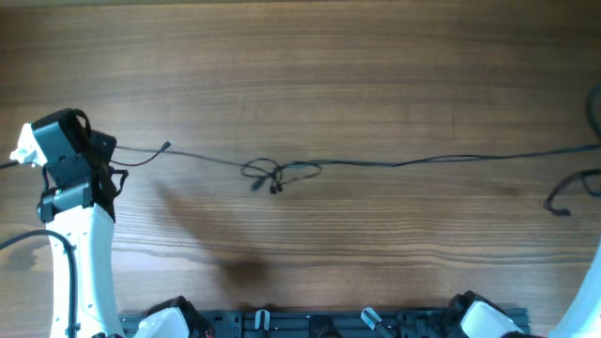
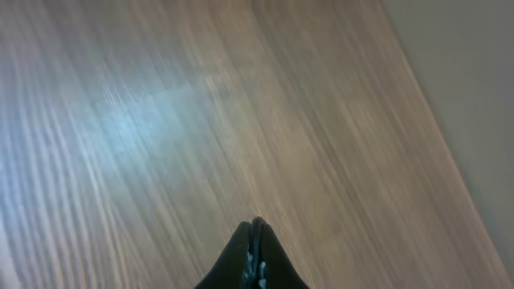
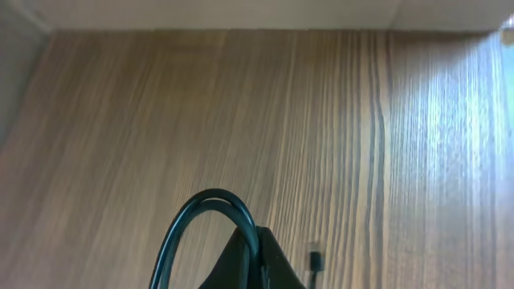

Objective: Untangle cables

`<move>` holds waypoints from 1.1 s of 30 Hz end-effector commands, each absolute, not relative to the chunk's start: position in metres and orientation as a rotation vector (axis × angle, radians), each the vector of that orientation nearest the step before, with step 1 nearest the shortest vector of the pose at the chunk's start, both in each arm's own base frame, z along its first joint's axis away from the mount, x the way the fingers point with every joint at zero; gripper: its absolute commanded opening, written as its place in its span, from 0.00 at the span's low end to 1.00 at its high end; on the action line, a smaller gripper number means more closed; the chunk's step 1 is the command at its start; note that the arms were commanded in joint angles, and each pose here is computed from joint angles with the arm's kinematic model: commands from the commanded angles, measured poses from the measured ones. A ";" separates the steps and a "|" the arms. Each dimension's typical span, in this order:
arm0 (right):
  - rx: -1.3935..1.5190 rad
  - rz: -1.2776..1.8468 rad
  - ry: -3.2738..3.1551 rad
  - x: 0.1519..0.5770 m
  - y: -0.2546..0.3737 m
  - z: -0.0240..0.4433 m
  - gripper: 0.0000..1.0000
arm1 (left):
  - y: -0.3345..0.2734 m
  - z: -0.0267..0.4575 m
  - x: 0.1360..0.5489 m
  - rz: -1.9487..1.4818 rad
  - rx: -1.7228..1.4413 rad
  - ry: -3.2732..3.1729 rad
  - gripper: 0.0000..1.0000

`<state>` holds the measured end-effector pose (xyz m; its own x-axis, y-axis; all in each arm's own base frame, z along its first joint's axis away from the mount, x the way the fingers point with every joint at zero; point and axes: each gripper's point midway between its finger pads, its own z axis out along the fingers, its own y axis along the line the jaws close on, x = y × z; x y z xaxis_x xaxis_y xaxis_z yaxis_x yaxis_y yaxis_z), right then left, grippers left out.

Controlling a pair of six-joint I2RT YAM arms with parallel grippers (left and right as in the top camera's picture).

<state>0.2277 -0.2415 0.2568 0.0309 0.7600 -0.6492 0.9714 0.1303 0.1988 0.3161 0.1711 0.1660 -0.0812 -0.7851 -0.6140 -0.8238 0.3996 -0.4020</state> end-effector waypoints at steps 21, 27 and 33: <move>0.574 0.299 2.597 0.332 -0.034 0.202 0.43 | -0.156 0.118 0.348 -0.943 -0.171 2.529 0.79; -0.024 0.754 2.730 0.320 0.056 0.183 0.42 | -0.203 0.081 0.323 -0.851 -0.013 2.662 0.72; -0.194 0.838 2.953 0.310 0.109 0.126 0.43 | -0.195 0.056 0.313 -0.696 -0.031 2.752 0.68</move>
<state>0.3152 0.0879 0.1501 -0.9847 -0.0281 -0.1721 -0.1104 0.8644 0.4906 0.3137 -0.2080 0.0688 -0.9524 -0.0966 -0.2890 0.0800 0.8358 -0.5432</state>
